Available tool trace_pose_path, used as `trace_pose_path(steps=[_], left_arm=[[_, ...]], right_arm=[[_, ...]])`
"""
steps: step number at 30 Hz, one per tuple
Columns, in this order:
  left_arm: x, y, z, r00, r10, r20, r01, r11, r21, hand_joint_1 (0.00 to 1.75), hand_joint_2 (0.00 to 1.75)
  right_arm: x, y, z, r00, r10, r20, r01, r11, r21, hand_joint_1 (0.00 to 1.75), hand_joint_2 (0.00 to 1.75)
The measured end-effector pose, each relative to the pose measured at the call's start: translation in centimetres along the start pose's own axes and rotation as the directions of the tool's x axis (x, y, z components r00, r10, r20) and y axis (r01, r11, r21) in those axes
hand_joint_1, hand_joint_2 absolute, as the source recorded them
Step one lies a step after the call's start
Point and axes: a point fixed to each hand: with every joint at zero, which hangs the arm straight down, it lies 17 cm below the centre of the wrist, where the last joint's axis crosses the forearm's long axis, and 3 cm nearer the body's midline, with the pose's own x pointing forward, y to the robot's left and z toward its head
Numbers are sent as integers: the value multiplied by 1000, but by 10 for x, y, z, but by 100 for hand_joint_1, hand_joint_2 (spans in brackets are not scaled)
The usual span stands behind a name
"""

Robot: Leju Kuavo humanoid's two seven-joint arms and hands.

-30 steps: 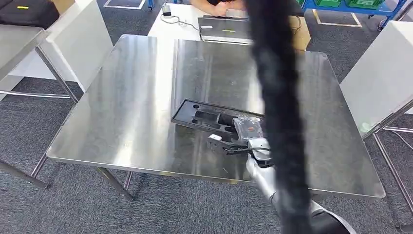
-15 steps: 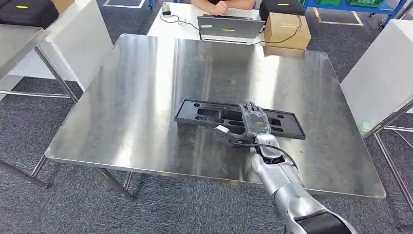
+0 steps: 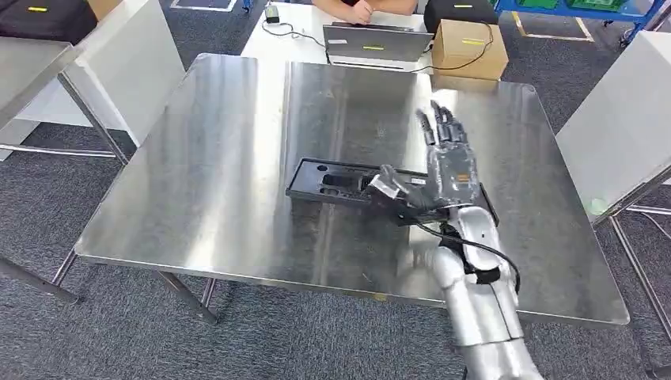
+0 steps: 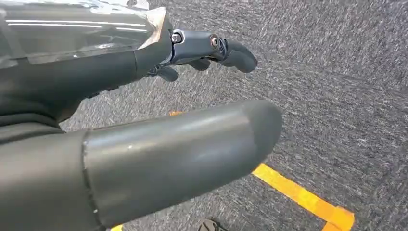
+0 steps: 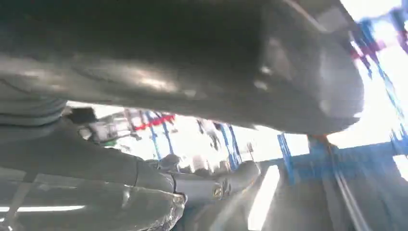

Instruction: Take the parts from the cabinet and place them on the table.

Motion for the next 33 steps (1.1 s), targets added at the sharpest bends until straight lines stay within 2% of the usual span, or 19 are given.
trace_pose_path(steps=[3,5,7,11,14,16,19,30,33], left_arm=[[2,1,0,1000,-9,10,9,1000,4,0,0],[3,3,-1,1000,-10,18,10,1000,12,0,0],[2,4,0,1000,-8,19,8,1000,17,0,0],[2,4,0,1000,-7,24,6,1000,21,0,0],[-2,7,1,1000,-4,8,4,999,38,0,0],[-11,11,1,1000,5,-21,-3,998,61,0,0],[-13,15,1,999,18,-30,-16,997,80,0,0],[-19,15,2,997,49,-63,-44,995,88,0,0],[-22,11,3,995,57,-78,-51,996,76,0,0]], right_arm=[[37,-81,18,986,-110,124,137,963,-234,0,0],[60,-142,48,964,-140,225,224,885,-409,0,0],[76,-189,85,952,-114,284,257,801,-540,0,0],[91,-237,131,937,-85,338,298,699,-650,0,0],[98,-268,177,913,-87,400,374,576,-727,0,0],[97,-263,193,904,-129,407,404,571,-715,0,0],[99,-242,200,900,-191,391,420,617,-666,0,0],[102,-222,202,885,-274,377,459,657,-599,0,0],[90,-218,197,890,-308,337,455,665,-593,0,0]])
